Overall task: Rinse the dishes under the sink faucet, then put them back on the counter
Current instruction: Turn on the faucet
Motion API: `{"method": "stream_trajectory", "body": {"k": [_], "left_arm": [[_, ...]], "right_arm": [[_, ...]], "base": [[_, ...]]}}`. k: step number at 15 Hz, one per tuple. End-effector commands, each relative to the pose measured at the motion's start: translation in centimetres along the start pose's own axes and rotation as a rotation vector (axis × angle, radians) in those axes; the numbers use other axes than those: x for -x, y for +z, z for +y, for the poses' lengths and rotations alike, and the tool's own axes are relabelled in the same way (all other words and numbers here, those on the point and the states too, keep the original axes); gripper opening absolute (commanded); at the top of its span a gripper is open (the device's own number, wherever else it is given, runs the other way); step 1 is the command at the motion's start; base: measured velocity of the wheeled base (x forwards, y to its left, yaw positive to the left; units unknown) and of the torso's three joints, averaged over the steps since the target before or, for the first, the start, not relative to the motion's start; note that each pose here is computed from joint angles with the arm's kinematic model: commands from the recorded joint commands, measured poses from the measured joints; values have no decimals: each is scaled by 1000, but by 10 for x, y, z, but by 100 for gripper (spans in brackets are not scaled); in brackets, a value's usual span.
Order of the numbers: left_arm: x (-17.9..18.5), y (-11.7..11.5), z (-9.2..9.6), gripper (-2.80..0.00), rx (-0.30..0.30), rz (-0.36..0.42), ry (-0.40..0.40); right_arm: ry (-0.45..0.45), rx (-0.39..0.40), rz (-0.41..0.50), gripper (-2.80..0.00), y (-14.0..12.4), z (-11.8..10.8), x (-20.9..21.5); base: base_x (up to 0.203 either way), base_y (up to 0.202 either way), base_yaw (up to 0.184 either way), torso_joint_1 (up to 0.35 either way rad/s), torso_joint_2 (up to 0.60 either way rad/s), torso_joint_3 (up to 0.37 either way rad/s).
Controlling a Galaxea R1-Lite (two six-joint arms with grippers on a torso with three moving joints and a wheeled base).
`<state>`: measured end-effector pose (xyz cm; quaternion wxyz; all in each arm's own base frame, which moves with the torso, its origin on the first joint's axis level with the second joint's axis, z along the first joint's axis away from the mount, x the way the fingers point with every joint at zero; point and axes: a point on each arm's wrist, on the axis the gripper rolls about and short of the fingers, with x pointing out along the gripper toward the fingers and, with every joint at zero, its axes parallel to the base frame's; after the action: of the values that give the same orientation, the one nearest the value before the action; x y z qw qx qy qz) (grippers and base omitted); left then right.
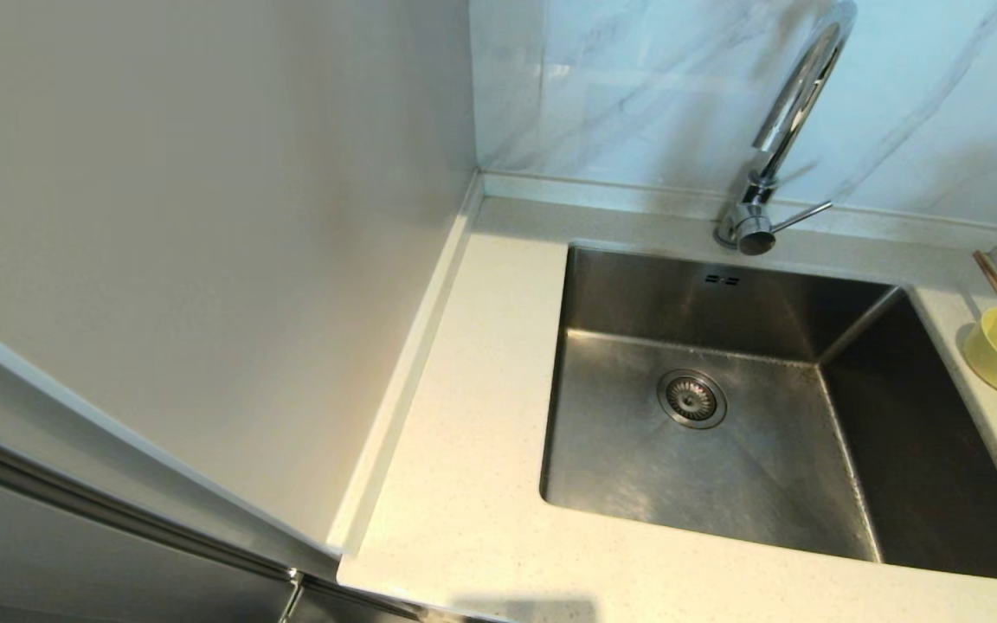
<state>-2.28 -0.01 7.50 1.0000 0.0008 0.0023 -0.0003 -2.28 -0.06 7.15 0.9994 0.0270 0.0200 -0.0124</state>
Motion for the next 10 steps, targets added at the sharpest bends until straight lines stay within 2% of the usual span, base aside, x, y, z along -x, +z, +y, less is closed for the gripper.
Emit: {"method": "stream_trajectory", "body": {"k": [1,10], "left_arm": [[0,0,0,-280,-1,0,-1],[0,0,0,-280,-3,0,1]], "right_arm": [[-1,-1,2,-280,-1,0,0],[-5,12,1,-280,-1,0,0]], "base": [[0,0,0,0,0,0],[0,0,0,0,0,0]]}}
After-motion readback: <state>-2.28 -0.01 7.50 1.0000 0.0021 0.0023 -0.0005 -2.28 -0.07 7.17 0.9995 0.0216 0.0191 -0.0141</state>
